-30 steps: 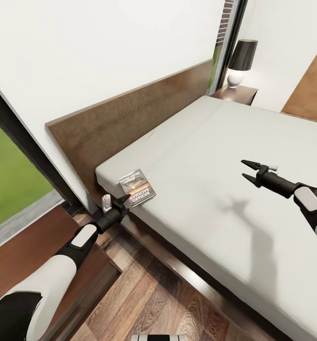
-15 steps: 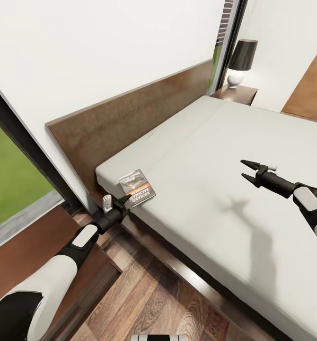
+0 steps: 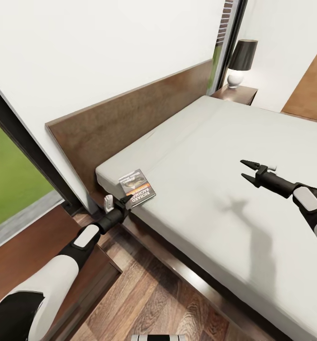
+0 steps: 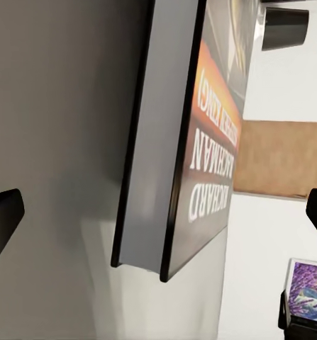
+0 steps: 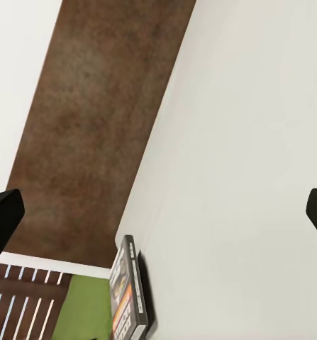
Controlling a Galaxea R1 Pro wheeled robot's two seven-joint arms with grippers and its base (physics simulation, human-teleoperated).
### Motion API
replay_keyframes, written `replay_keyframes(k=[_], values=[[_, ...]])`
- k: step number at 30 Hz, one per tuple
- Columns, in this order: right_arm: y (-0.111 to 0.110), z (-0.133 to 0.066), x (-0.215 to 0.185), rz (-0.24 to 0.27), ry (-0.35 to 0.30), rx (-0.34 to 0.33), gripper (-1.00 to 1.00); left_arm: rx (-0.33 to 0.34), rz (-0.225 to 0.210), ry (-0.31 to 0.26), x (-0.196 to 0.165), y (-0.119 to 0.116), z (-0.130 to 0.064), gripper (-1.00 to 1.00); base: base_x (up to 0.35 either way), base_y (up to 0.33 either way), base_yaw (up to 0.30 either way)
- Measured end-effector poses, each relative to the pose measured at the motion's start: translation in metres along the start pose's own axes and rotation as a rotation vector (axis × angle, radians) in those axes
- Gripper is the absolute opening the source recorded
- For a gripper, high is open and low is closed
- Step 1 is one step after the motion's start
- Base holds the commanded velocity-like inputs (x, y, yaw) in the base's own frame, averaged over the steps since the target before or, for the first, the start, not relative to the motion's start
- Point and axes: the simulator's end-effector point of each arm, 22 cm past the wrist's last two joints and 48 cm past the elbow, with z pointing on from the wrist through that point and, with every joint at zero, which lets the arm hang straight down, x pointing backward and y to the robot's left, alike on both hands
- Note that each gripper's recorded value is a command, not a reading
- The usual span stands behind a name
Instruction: In the bedroom, move the book from the bed onto either nightstand, and place the two sandals side by side next to the bed.
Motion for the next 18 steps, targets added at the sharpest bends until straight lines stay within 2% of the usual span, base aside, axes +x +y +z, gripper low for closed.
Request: replay_keyframes(k=[18], values=[[0.0003,0.0001,0.0,0.0,0.0,-0.001,1.0,-0.002,0.008,0.009,0.0047,-0.0001,0.0016,1.0,0.0,0.0,0.0]])
